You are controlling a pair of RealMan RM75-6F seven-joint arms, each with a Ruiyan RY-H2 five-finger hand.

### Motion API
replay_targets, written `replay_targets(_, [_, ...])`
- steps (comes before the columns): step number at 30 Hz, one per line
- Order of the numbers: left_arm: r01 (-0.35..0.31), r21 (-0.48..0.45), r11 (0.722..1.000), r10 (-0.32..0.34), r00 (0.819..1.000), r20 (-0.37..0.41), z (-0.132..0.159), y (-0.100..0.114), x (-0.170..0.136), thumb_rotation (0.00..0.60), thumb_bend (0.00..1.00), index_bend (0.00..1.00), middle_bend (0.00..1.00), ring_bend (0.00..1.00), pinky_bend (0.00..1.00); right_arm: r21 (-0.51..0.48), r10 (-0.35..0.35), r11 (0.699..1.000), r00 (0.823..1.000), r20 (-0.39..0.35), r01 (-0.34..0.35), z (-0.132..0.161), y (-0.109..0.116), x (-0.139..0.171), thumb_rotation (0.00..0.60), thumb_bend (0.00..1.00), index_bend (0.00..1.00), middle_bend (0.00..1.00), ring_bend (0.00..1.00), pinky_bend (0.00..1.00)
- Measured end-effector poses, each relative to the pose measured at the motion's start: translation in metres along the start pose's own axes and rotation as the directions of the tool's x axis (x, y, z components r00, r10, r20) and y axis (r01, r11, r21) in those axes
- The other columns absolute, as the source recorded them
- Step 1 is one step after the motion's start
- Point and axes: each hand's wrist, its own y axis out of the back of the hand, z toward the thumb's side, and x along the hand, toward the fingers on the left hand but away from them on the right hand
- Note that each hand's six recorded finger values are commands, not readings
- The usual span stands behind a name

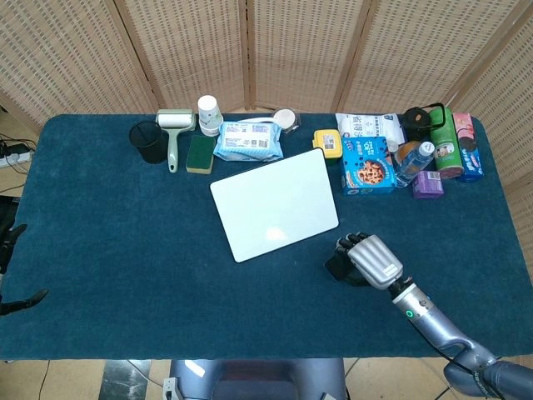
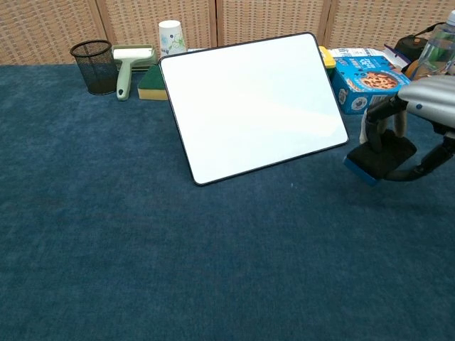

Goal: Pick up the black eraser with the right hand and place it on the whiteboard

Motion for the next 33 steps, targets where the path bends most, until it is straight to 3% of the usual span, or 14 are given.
replay_targets(5, [0.002, -0.001, 1.000, -0.002, 1.000, 0.005, 0.000, 0.000, 0.000, 0.600, 0.10, 0.00, 0.00, 0.00, 0.03, -0.020, -0.106, 0.994, 0.993, 0.058, 0.108, -0.003, 0.017, -0.028, 0.600, 0.32, 0.54, 0.49, 0.42, 0.48])
replay_targets(13, [0.003, -0.005, 1.000, -0.003, 1.000, 0.005, -0.001, 0.000, 0.000, 0.600, 0.10, 0.00, 0.00, 0.00, 0.03, -0.013, -0.215, 0.976, 0.969, 0.121, 0.218, 0.000, 0.016, -0.063, 0.600, 0.33, 0.55, 0.49, 0.42, 0.49])
replay_targets(21, [0.004, -0.008, 1.000, -0.004, 1.000, 0.005, -0.002, 0.002, 0.001, 0.600, 0.10, 0.00, 0.00, 0.00, 0.03, 0.071, -0.312, 0.950, 0.925, 0.219, 0.303, 0.009, 0.009, -0.105, 0.600, 0.33, 0.55, 0.49, 0.42, 0.49])
replay_targets(33, [0.003, -0.022, 1.000, -0.003, 1.000, 0.005, -0.007, 0.004, 0.002, 0.600, 0.10, 0.00, 0.00, 0.00, 0.03, 0.160, -0.383, 0.923, 0.864, 0.325, 0.349, 0.013, 0.019, -0.142, 0.600, 0.33, 0.55, 0.49, 0.42, 0.49])
